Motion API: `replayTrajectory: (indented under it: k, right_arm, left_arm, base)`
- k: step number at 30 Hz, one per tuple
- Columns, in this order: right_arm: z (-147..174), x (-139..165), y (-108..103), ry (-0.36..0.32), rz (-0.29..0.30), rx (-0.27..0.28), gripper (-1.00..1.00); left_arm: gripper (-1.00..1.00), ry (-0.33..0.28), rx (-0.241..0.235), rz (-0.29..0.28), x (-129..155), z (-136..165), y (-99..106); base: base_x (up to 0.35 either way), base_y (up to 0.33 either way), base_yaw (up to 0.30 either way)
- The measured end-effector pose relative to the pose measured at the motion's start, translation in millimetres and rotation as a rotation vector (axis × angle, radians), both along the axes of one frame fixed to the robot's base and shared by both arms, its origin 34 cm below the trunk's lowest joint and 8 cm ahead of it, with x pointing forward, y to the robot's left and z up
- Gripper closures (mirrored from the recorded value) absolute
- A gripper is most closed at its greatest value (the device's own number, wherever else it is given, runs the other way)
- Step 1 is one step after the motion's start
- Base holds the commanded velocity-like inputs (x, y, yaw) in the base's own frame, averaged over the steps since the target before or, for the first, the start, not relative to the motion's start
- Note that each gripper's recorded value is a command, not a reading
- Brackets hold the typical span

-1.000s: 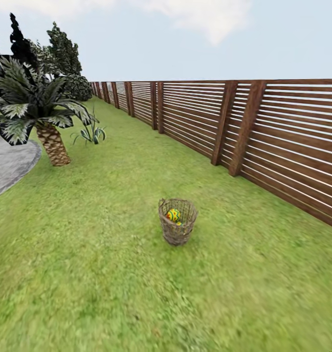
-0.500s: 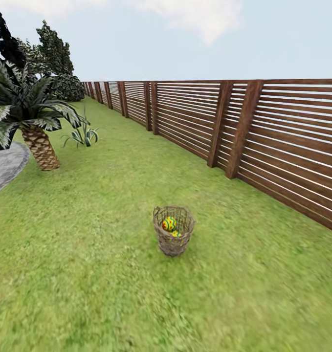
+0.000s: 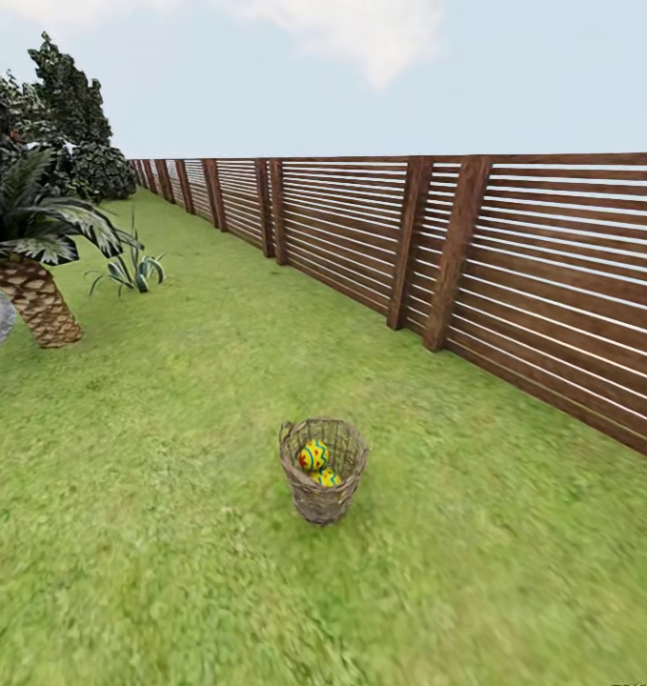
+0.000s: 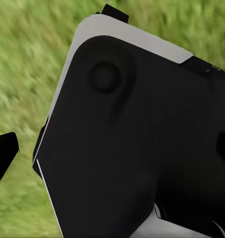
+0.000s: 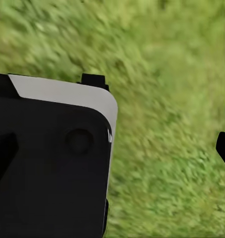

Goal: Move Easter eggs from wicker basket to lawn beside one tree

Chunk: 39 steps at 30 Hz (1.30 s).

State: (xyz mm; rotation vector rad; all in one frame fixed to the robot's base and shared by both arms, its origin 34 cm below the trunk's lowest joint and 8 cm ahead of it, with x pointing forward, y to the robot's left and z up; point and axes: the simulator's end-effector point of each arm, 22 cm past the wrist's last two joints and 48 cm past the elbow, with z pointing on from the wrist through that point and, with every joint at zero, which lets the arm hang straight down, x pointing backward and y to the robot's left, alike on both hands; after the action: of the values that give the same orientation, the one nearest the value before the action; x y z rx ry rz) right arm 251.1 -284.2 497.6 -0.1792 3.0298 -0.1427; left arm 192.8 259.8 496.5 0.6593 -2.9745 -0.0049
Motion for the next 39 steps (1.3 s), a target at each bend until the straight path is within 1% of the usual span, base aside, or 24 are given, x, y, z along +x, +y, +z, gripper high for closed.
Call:
replayTrajectory:
  k: [6, 11, 17, 21, 25, 26, 27, 28, 29, 30, 31, 32, 33, 35, 36, 37, 39]
  right_arm:
    - [0, 0, 0, 0.0, 0.0, -0.001, -1.0]
    - [0, 0, 0, 0.001, 0.003, 0.0, -1.0]
    - [0, -1, 2, 0.004, 0.006, 0.003, -1.0]
    - [0, 0, 3, 0.003, -0.003, 0.004, -1.0]
    - [0, -1, 0, 0.006, 0.0, -0.001, -1.0]
    - [2, 34, -8, -0.01, -0.013, -0.023, -1.0]
    - [6, 73, -11, -0.018, -0.016, -0.035, -1.0]
    - [16, 117, -17, 0.036, -0.028, -0.06, -1.0]
    - [35, 193, -17, -0.053, -0.027, -0.063, -1.0]
    - [39, 202, -17, -0.061, -0.028, -0.066, -1.0]
    - [40, 205, -18, -0.064, -0.031, -0.068, -1.0]
    - [47, 225, -19, -0.089, -0.031, -0.074, -1.0]
    - [58, 255, -21, -0.131, -0.034, -0.082, -1.0]
    - [77, 298, -22, -0.189, -0.04, -0.088, -1.0]
    - [86, 316, -22, -0.215, -0.042, -0.09, -1.0]
    - [94, 332, -23, -0.237, -0.044, -0.094, -1.0]
    - [109, 358, -25, -0.268, -0.049, -0.104, -1.0]
  left_arm:
    - [-1.0, 0.0, 0.0, 0.0, 0, 0, 0]
    - [-1.0, 0.0, 0.0, 0.0, 0, 0, 0]
    - [-1.0, 0.0, -0.001, -0.001, 0, 0, -1]
    - [-1.0, -0.001, -0.005, -0.002, 1, 0, -4]
    - [-1.0, -0.001, -0.004, 0.0, 1, 0, -3]
    - [-1.0, -0.013, 0.014, 0.008, 6, 0, 9]
    - [-1.0, -0.017, 0.033, 0.012, 8, 0, 24]
    - [-1.0, -0.047, 0.085, 0.085, 21, 2, 61]
    - [-1.0, -0.064, 0.102, 0.109, 28, 3, 73]
    - [-1.0, -0.083, 0.112, 0.128, 36, 4, 79]
    - [-1.0, -0.095, 0.117, 0.135, 41, 4, 83]
    - [-1.0, -0.117, 0.128, 0.144, 52, 5, 89]
    - [-1.0, -0.161, 0.152, 0.15, 74, 9, 106]
    - [-1.0, -0.23, 0.199, 0.147, 110, 19, 140]
    - [-1.0, -0.255, 0.215, 0.145, 127, 25, 154]
    - [-1.0, -0.275, 0.219, 0.143, 147, 32, 164]
    - [-1.0, -0.305, 0.204, 0.14, 195, 48, 174]
  base:
    - [0.283, 0.156, -0.249]
    - [0.225, 0.157, -0.019]
    - [0.033, 0.022, -0.001]
    - [0.002, 0.001, 0.0]
    - [0.0, 0.0, 0.0]
    - [0.0, 0.0, 0.0]
    - [0.0, 0.0, 0.0]
    - [0.0, 0.0, 0.0]
    - [0.0, 0.0, 0.0]
    - [0.0, 0.0, 0.0]
    - [0.0, 0.0, 0.0]
    - [0.0, 0.0, 0.0]
    - [0.0, 0.0, 0.0]
    - [0.0, 0.0, 0.0]
    - [0.0, 0.0, 0.0]
    - [0.0, 0.0, 0.0]
    - [0.0, 0.0, 0.0]
